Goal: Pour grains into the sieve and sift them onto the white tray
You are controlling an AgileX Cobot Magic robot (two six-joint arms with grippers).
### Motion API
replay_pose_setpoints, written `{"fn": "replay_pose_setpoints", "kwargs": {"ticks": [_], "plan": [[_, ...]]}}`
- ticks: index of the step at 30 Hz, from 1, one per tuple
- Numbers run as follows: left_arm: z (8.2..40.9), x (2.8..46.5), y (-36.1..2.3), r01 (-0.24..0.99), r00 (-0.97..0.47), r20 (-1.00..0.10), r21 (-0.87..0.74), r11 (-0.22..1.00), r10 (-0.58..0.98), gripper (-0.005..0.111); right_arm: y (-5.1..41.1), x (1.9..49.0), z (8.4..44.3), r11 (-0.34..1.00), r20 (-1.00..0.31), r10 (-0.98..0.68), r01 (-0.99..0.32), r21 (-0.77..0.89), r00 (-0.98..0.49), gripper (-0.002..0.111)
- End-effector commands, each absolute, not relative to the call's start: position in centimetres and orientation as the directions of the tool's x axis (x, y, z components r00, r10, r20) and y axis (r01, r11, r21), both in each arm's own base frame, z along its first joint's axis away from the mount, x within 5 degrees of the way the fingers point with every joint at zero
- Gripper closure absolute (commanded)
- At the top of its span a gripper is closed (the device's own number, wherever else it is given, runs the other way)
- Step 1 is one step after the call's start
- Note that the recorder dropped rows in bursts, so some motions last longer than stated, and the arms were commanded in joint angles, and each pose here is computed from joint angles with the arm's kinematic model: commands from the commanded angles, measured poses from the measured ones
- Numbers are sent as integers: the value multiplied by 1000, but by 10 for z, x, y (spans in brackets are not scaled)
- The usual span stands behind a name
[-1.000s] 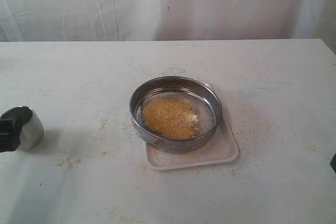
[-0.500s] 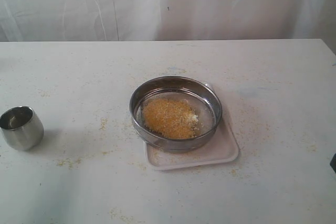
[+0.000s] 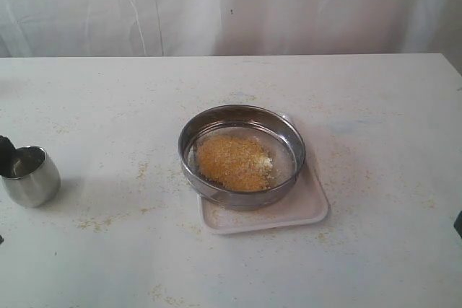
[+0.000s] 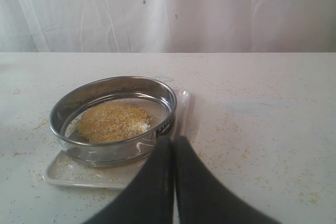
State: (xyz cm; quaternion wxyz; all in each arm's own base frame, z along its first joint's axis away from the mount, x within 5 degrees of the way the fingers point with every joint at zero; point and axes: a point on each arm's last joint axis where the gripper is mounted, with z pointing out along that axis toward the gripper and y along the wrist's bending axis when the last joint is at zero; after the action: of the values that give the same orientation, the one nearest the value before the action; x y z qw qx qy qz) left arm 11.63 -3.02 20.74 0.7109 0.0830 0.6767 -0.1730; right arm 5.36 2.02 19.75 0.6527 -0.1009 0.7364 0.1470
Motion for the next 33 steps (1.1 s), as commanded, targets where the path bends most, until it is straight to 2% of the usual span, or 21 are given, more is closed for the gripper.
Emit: {"fn": "replay_pose_setpoints", "kwargs": {"ticks": [1,5,8,12,16,21,26,28,30,33], "plan": [[206,113,-34,398,21,-994,-91,913,-108,106,20,53,197,939,-992,45,-334,82,-115,108],[209,110,-38,426,17,-986,-140,894,-163,106,20,53,197,939,-992,45,-334,82,-115,108],[207,103,-38,409,-20,-990,-135,902,-138,106,20,53,197,939,-992,45,-334,82,-115,108],[197,86,-18,179,-128,-976,-197,964,-175,106,20,53,197,939,-992,45,-334,82,-115,108],[195,74,-7,69,-106,-981,-172,983,-164,106,20,53,197,939,-992,45,-334,82,-115,108],[199,70,-7,75,-57,-979,-201,977,-197,106,20,53,197,939,-992,45,-334,82,-115,108],[213,68,-14,199,41,-935,-338,920,-352,106,20,53,197,939,-992,45,-334,82,-115,108],[216,67,-15,227,69,-927,-346,910,-369,106,20,53,197,939,-992,45,-334,82,-115,108],[217,67,-14,216,83,-934,-325,921,-349,106,20,53,197,939,-992,45,-334,82,-115,108],[216,68,-10,156,90,-982,-153,976,-169,106,20,53,197,939,-992,45,-334,82,-115,108]]}}
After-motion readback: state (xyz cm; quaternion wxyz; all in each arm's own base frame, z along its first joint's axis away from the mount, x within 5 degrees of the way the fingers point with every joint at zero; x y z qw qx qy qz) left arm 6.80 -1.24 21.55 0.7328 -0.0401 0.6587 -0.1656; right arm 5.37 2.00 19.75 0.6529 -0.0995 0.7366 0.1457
